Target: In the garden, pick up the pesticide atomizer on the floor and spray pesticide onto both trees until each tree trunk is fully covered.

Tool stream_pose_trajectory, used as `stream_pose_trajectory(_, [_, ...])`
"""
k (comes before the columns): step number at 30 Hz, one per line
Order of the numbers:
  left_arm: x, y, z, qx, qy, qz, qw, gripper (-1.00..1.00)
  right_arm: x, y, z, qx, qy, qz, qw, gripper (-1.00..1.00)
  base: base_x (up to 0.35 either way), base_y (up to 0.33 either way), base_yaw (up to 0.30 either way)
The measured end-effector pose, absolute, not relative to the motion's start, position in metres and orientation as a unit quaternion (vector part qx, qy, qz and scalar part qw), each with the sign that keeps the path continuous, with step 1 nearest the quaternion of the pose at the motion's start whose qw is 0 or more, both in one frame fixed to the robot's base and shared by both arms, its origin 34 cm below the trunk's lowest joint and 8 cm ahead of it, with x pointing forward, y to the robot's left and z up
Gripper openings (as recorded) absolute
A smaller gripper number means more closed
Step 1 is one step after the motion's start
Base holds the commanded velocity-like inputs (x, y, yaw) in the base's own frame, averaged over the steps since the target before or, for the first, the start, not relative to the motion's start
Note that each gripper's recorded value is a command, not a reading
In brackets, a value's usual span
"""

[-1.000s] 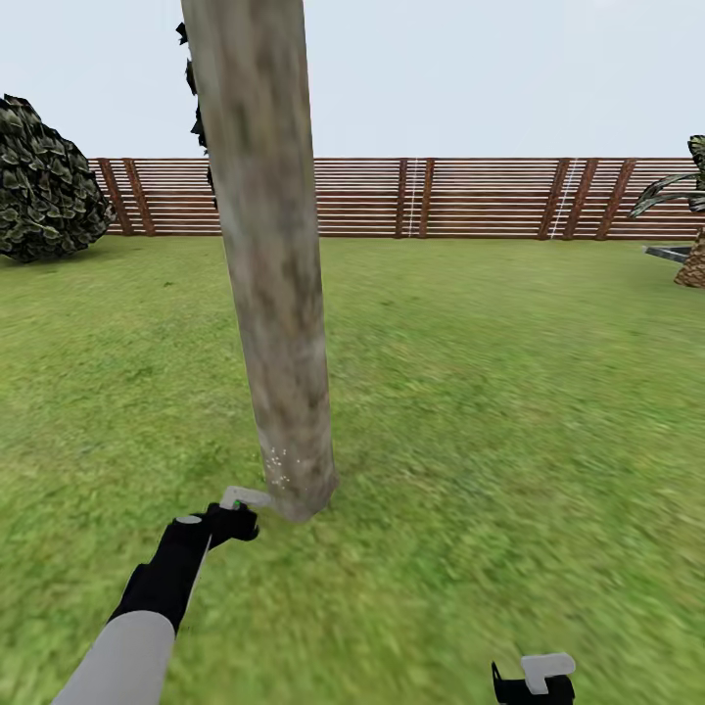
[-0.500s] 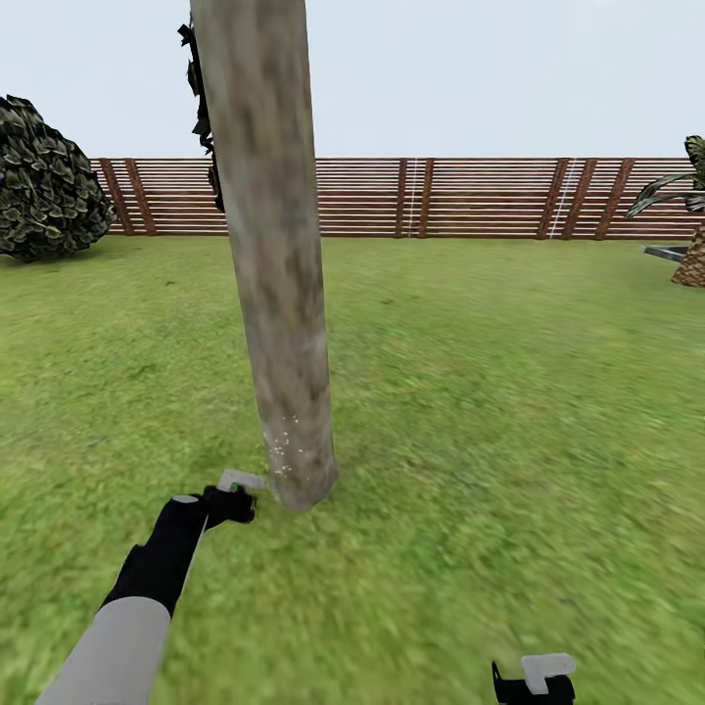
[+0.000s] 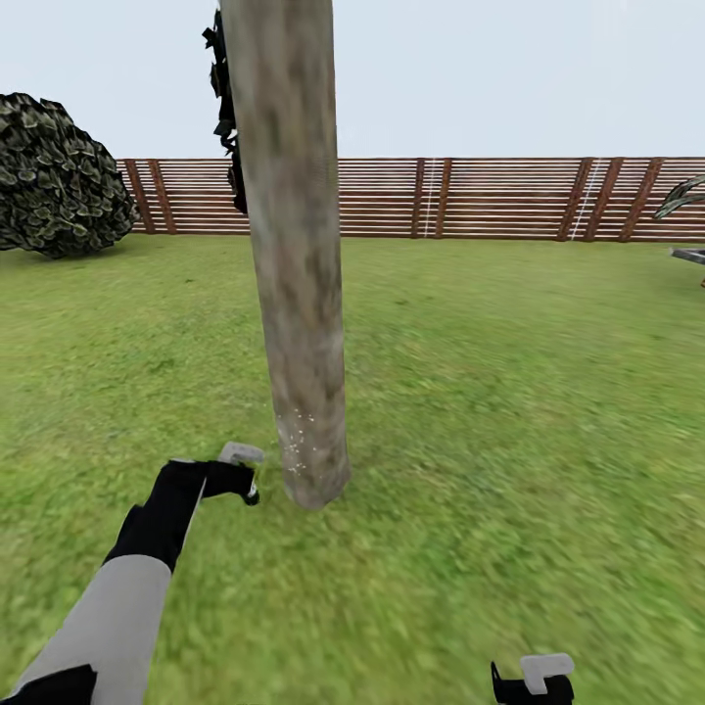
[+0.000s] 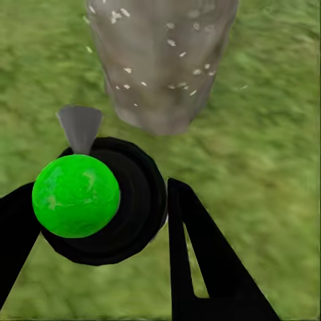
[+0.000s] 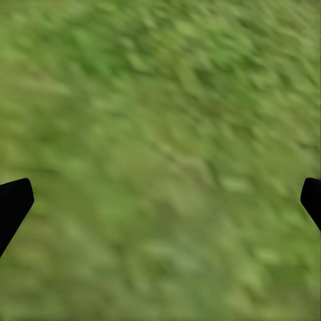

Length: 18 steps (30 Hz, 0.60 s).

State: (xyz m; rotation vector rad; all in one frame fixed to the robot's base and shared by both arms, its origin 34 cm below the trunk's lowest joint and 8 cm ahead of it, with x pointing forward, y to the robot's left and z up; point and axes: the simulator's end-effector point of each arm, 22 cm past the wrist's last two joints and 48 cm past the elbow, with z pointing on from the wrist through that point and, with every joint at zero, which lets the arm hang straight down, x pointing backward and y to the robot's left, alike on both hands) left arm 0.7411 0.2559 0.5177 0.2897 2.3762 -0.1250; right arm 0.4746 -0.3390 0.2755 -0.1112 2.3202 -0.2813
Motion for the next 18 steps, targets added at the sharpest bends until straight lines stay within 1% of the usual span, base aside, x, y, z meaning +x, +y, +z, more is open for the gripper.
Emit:
stream_pose_trajectory(4, [0.738,0.251,0.516,0.121,0.923,-0.059,0.361,-1.0,0.474,-0.34,0.276,-0.044,0.913,-0.111,0.39,1.0,-0.058,0.0,0.005])
stream_pose_trajectory(8, [0.741,0.216,0.521,0.147,0.917,-0.07,0.363,-1.0,0.475,-0.341,0.276,-0.043,0.913,-0.112,0.39,1.0,-0.285,0.0,0.0])
stream_pose_trajectory(10, [0.747,0.204,0.535,0.156,0.911,-0.071,0.376,-1.0,0.475,-0.34,0.276,-0.044,0.913,-0.112,0.39,1.0,-0.157,0.0,0.0])
stream_pose_trajectory(13, [0.749,0.212,0.54,0.154,0.91,-0.064,0.381,-1.0,0.474,-0.341,0.276,-0.044,0.913,-0.113,0.39,1.0,-0.04,0.0,0.0])
stream_pose_trajectory(17, [0.751,0.264,0.542,0.145,0.913,-0.027,0.38,-1.0,0.474,-0.342,0.276,-0.043,0.913,-0.113,0.39,1.0,-0.005,0.0,0.0])
stream_pose_trajectory(18, [0.751,0.269,0.542,0.142,0.914,-0.026,0.379,-1.0,0.474,-0.342,0.276,-0.043,0.913,-0.113,0.39,1.0,0.0,0.0,0.0])
